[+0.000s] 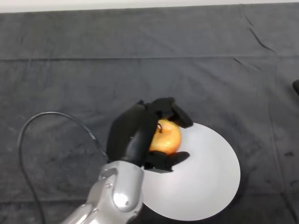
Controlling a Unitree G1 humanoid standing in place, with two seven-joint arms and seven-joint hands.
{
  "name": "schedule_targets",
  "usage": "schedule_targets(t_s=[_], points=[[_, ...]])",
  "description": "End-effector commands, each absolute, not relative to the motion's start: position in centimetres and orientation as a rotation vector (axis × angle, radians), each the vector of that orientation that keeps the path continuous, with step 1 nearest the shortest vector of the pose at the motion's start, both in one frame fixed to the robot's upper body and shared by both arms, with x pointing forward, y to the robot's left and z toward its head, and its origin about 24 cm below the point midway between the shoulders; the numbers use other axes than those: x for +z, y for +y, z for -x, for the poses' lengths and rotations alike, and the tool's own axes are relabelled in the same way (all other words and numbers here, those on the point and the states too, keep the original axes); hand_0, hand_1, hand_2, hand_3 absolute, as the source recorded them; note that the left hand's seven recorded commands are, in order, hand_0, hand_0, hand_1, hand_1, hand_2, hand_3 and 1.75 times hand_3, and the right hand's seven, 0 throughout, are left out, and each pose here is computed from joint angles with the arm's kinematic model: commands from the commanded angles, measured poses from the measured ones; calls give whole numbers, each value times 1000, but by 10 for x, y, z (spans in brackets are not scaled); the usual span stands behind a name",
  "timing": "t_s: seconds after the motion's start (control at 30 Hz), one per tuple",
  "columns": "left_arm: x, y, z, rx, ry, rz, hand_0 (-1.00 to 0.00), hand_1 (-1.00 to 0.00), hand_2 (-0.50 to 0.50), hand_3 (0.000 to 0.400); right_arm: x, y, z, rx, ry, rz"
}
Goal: Move the apple to the plate
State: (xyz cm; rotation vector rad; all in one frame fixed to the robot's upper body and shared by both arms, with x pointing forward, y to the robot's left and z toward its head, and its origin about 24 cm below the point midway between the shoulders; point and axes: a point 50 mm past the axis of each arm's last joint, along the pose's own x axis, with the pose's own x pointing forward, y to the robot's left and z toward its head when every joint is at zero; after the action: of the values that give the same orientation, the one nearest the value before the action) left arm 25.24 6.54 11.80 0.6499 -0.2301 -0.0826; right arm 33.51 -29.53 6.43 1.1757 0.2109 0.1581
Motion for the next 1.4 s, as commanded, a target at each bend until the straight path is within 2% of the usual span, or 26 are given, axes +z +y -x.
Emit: schedule_targets(t_s=[0.03, 0.87, 0.9, 0.93, 0.97, 1.0, 1.4], points=[[125, 55, -258, -104, -282, -643, -1000, -1000, 0, 400, 69, -306, -332, 138, 185, -1160], [96, 21, -258, -322, -210, -636, -1000, -1000, 0, 400, 69, -306, -332, 138, 185, -1161], [96, 21, -259, -328, -206, -636, -792, -1000, 104, 400, 69, -306, -332, 138, 185, -1161], [96, 21, -259, -331, -203, -637, -24, -455, 216, 182, 69, -306, -332, 138, 185, -1161], [96, 21, -259, -334, -199, -637, 0, -153, 76, 61, 69, -306, -332, 138, 185, -1161], [96, 22, -259, -338, -196, -638, 0, 0, 0, 0, 69, -306, -332, 138, 185, -1161], [111, 26, -263, -322, -194, -625, 0, 0, 0, 0, 69, -306, -332, 139, 184, -1162]])
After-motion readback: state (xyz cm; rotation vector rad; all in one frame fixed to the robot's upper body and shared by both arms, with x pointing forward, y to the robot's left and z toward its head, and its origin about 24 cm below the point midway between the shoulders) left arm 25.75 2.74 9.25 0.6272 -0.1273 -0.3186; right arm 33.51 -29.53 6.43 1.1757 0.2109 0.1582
